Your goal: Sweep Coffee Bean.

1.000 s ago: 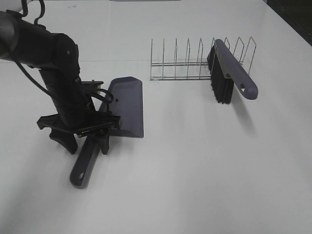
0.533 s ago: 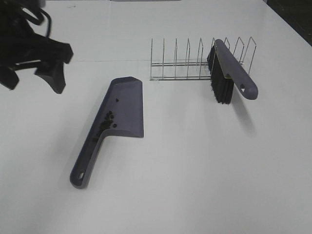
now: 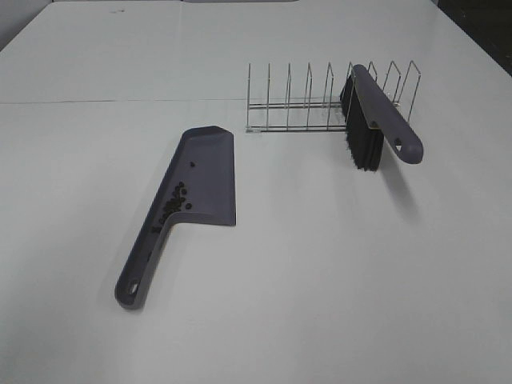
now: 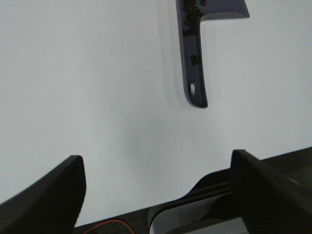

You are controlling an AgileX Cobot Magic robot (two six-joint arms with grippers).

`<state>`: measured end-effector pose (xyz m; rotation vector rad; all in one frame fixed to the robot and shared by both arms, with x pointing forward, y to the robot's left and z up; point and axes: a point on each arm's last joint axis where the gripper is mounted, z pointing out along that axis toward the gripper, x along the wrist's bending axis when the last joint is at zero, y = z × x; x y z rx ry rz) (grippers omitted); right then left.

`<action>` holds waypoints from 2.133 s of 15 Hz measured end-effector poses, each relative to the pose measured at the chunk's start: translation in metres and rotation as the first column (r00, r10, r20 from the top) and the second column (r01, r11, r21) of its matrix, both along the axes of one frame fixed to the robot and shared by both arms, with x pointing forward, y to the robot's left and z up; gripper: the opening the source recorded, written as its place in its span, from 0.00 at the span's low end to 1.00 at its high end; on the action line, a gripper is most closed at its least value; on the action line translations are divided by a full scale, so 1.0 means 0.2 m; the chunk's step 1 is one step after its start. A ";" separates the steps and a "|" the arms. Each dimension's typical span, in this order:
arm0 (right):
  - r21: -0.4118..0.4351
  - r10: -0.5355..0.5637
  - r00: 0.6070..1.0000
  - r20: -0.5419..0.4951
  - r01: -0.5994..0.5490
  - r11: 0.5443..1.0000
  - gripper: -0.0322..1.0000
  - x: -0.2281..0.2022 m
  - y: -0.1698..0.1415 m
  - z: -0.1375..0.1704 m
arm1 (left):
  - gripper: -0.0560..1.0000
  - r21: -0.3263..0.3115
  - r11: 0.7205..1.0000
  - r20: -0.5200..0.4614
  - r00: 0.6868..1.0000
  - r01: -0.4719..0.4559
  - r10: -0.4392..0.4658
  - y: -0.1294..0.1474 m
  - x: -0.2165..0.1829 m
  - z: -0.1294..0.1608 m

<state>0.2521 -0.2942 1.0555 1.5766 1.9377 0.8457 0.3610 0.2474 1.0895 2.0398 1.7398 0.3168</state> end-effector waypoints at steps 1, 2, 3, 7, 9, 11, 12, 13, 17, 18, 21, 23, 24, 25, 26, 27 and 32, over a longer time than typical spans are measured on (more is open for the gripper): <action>-0.025 0.046 0.996 0.076 -0.044 0.999 0.71 -0.01 0.00 0.01 | 0.77 -0.034 0.999 0.079 0.997 0.005 -0.002 0.09 -0.20 -0.08; -0.028 0.065 0.993 0.096 -0.063 0.998 0.71 0.00 0.01 0.00 | 0.77 -0.042 0.999 0.102 0.995 0.010 -0.006 0.11 -0.24 -0.09; -0.024 0.081 0.991 0.102 -0.079 0.997 0.71 0.02 0.02 -0.02 | 0.77 -0.064 0.997 0.205 0.978 0.043 -0.029 0.16 -0.34 -0.12; -0.030 0.098 0.989 0.113 -0.095 0.995 0.71 0.02 0.02 -0.02 | 0.77 -0.013 0.985 0.411 0.899 0.170 -0.150 0.22 -0.48 -0.18; -0.030 0.097 0.988 0.118 -0.094 0.995 0.71 0.02 0.02 -0.02 | 0.77 -0.011 0.982 0.446 0.880 0.191 -0.166 0.23 -0.51 -0.18; -0.029 0.097 0.988 0.119 -0.095 0.995 0.71 0.02 0.03 -0.02 | 0.77 -0.012 0.979 0.462 0.870 0.204 -0.175 0.23 -0.52 -0.18; -0.029 0.097 0.988 0.120 -0.094 0.995 0.71 0.02 0.03 -0.02 | 0.77 -0.012 0.976 0.462 0.867 0.216 -0.186 0.22 -0.52 -0.18; -0.029 0.097 0.988 0.120 -0.094 0.995 0.71 0.02 0.03 -0.02 | 0.77 -0.011 0.976 0.462 0.866 0.219 -0.189 0.22 -0.52 -0.18; -0.028 0.097 0.988 0.121 -0.094 0.995 0.71 0.02 0.03 -0.02 | 0.77 -0.013 0.975 0.463 0.866 0.220 -0.189 0.22 -0.52 -0.18; -0.028 0.097 0.988 0.121 -0.094 0.995 0.71 0.02 0.03 -0.02 | 0.77 -0.013 0.975 0.463 0.866 0.220 -0.189 0.22 -0.52 -0.18; -0.028 0.097 0.988 0.121 -0.094 0.995 0.71 0.02 0.03 -0.02 | 0.77 -0.013 0.975 0.463 0.866 0.220 -0.189 0.22 -0.52 -0.18; -0.028 0.097 0.988 0.121 -0.094 0.995 0.71 0.02 0.03 -0.02 | 0.77 -0.013 0.975 0.463 0.866 0.220 -0.189 0.22 -0.52 -0.18; -0.026 0.085 0.989 0.120 -0.083 0.996 0.71 0.02 0.03 -0.02 | 0.77 -0.013 0.977 0.464 0.867 0.212 -0.182 0.22 -0.52 -0.18; -0.021 0.054 0.991 0.120 -0.052 0.998 0.71 0.03 0.02 -0.02 | 0.77 -0.013 0.984 0.466 0.872 0.175 -0.149 0.23 -0.52 -0.18; -0.019 0.015 0.992 0.123 -0.013 1.000 0.71 0.03 0.02 -0.02 | 0.77 -0.015 0.993 0.474 0.875 0.118 -0.097 0.24 -0.53 -0.18; -0.017 -0.024 0.991 0.135 0.026 1.000 0.71 0.02 0.02 -0.02 | 0.77 -0.019 0.998 0.495 0.868 0.053 -0.037 0.25 -0.54 -0.18; -0.002 -0.073 0.957 0.282 0.076 0.997 0.71 -0.10 0.01 -0.01 | 0.77 -0.044 0.991 0.593 0.795 -0.126 0.128 0.27 -0.64 -0.17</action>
